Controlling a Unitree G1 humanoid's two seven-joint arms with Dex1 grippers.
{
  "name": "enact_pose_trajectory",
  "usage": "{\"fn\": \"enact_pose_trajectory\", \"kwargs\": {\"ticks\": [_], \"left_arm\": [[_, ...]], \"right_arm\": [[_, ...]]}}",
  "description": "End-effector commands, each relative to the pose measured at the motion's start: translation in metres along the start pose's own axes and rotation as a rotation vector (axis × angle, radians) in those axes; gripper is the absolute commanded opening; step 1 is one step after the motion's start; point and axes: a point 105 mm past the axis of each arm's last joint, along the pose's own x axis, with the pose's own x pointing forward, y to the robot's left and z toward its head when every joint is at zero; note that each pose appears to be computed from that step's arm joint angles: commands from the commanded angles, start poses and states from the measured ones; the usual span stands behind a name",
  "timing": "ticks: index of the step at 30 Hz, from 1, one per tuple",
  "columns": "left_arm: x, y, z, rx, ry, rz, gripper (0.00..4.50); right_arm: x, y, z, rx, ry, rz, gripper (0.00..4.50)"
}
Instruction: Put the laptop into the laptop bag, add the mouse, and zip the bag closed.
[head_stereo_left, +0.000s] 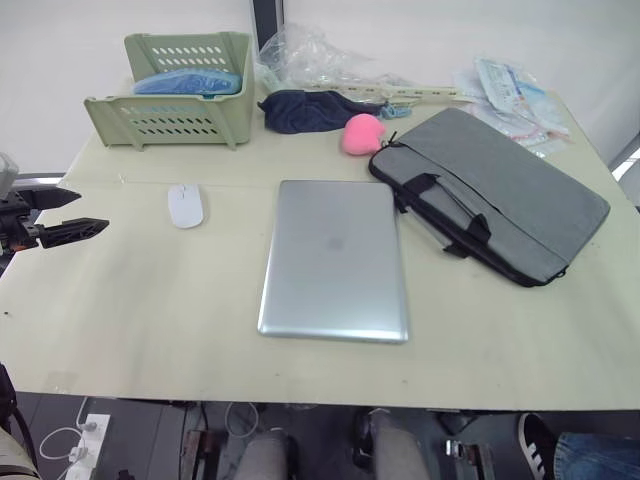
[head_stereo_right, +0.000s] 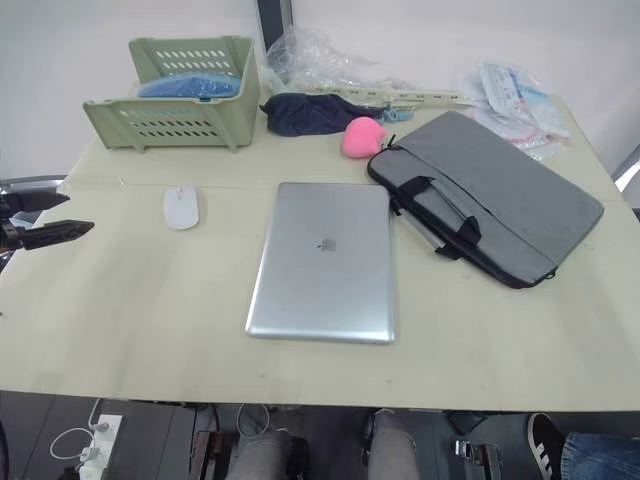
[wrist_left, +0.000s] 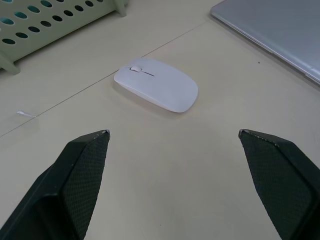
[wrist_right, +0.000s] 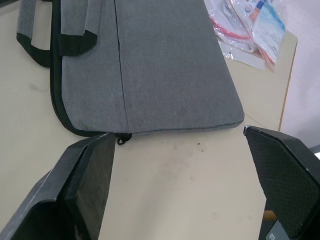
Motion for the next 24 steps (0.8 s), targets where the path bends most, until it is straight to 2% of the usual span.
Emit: {"fn": "enact_pose_trajectory", "kwargs": {"ticks": [1, 10, 24], "left_arm": [[-0.0092, 0.0044, 0.0073, 0.016, -0.017, 0.031, 4.47], [-0.0083, 0.0091, 0.0065, 0.01, -0.036, 0.078, 4.47], [-0.0108, 0.0041, 0.0075, 0.004, -0.034, 0.036, 4.47]], "right_arm": [[-0.0075, -0.0039, 0.0113, -0.023, -0.049, -0.027, 4.5], [-0.0065, -0.0002, 0.0096, -0.036, -0.027, -0.016, 4.5], [-0.0031, 0.0012, 0.0049, -0.04, -0.022, 0.011, 4.5]]}}
